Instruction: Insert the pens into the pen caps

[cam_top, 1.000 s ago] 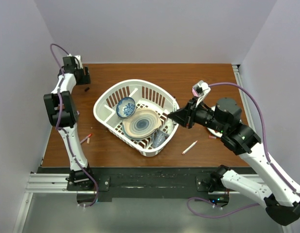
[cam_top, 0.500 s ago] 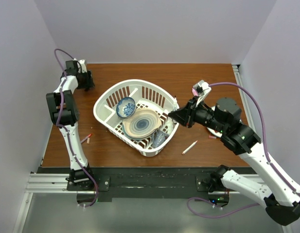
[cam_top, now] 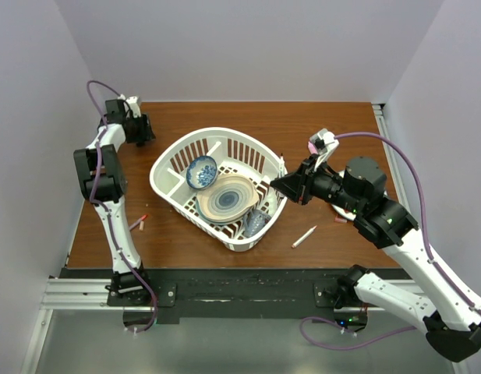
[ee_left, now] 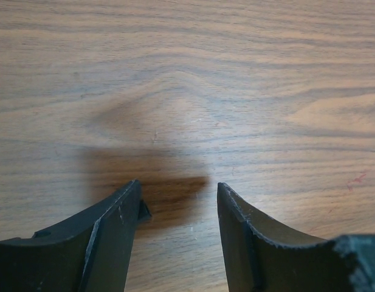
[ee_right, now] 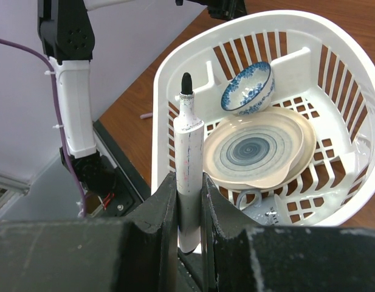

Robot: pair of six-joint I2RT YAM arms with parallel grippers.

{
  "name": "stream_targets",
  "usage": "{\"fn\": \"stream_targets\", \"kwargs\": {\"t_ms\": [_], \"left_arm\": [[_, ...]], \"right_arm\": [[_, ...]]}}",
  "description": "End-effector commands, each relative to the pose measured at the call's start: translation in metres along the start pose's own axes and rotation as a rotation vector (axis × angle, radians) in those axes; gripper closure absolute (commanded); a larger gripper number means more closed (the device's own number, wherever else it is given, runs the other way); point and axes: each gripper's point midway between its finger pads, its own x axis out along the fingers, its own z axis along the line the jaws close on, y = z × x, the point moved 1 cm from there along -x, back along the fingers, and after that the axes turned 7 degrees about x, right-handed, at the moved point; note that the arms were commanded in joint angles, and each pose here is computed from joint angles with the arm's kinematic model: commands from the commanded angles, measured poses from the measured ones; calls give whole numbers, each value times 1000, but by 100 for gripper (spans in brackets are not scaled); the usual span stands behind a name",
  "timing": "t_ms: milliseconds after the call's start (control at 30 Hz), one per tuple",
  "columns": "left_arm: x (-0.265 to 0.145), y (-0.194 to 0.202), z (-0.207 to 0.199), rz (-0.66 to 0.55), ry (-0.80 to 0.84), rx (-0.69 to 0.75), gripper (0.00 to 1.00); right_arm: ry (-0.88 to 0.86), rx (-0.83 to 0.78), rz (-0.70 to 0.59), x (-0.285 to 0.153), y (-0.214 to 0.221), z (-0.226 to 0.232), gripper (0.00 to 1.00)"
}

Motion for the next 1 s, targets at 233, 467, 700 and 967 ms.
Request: {"fn": "stream_targets", "kwargs": {"t_ms": [233,467,700,967], "left_arm": [[-24,0,-10,-6,12,9,43],[-34,-2,-4,-11,-42,10,43],[-60,-48,-14,-102,-15,33,42],[-64,-37,28,-22,-245,102,40]], "right_arm": [[-7,-20,-54,-7,-15,7,100],[-5,-19,-53,-10,-14,7,100],[0,-16,-43,-8,-11,4,100],[19,-27,-16,-3,-10,1,100]]}}
